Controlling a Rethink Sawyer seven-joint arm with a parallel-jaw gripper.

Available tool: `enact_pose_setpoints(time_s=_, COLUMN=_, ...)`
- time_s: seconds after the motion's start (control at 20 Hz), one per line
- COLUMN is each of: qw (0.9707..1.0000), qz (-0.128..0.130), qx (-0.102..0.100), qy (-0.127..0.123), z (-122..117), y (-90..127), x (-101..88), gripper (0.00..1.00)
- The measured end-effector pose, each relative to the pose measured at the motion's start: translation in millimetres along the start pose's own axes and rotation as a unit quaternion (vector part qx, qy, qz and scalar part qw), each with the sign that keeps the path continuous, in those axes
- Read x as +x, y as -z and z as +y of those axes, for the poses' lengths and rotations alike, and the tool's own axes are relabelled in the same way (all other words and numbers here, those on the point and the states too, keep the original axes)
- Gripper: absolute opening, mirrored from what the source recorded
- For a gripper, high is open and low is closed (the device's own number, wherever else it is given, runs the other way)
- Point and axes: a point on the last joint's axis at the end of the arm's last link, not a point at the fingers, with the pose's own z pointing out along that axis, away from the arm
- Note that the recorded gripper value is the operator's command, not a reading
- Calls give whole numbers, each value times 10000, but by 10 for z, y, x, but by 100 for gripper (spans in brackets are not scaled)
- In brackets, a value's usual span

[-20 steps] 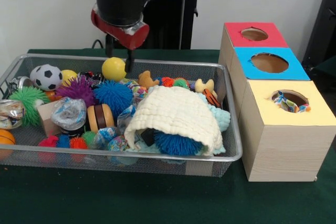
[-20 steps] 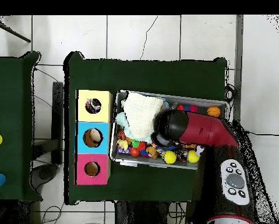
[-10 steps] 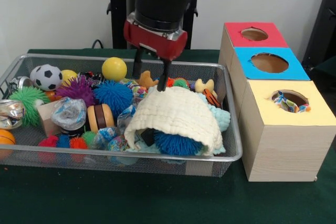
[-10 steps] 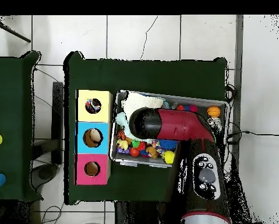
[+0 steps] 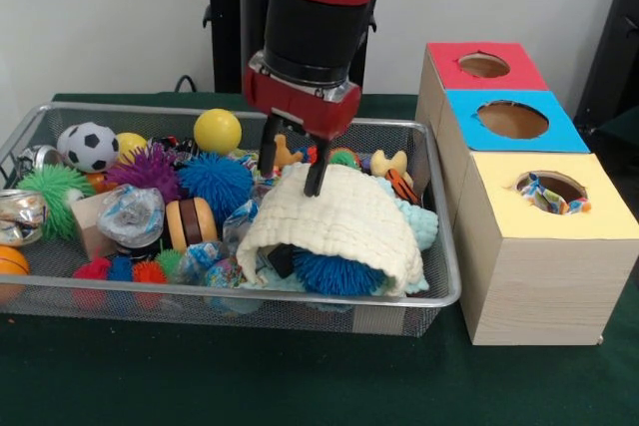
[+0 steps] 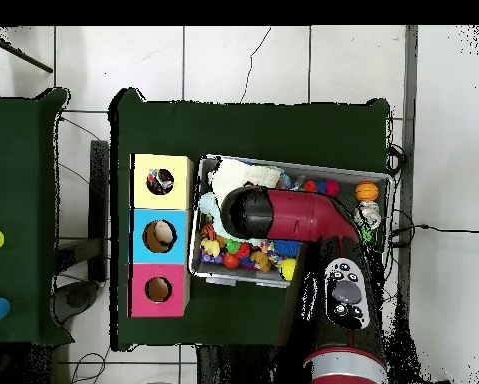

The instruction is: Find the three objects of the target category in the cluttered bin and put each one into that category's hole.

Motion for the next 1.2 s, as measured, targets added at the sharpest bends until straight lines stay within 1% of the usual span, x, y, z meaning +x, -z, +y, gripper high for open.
enact_pose_setpoints(time_s=0.05, qw=10000, qz=26, qx=30, qy=-8, z=-26, y=-40, x=16, gripper=100)
enact_pose_setpoints(time_s=0.1, qw=9999, qz=93, qx=108, qy=-35, z=-96, y=-133, x=53, gripper=100)
enact_pose_setpoints(time_s=0.25, qw=9996, qz=172, qx=193, qy=-69, z=-173, y=-225, x=99, gripper=100)
enact_pose_setpoints(time_s=0.35, qw=9995, qz=203, qx=227, qy=-91, z=-207, y=-254, x=117, gripper=100)
enact_pose_setpoints(time_s=0.45, qw=9992, qz=232, qx=303, qy=-136, z=-283, y=-280, x=136, gripper=100)
enact_pose_setpoints(time_s=0.6, qw=9988, qz=232, qx=404, qy=-169, z=-359, y=-288, x=147, gripper=100)
enact_pose_setpoints(time_s=0.9, qw=9982, qz=220, qx=518, qy=-226, z=-420, y=-245, x=176, gripper=100)
enact_pose_setpoints(time_s=1.2, qw=9975, qz=261, qx=551, qy=-358, z=-435, y=-133, x=263, gripper=100)
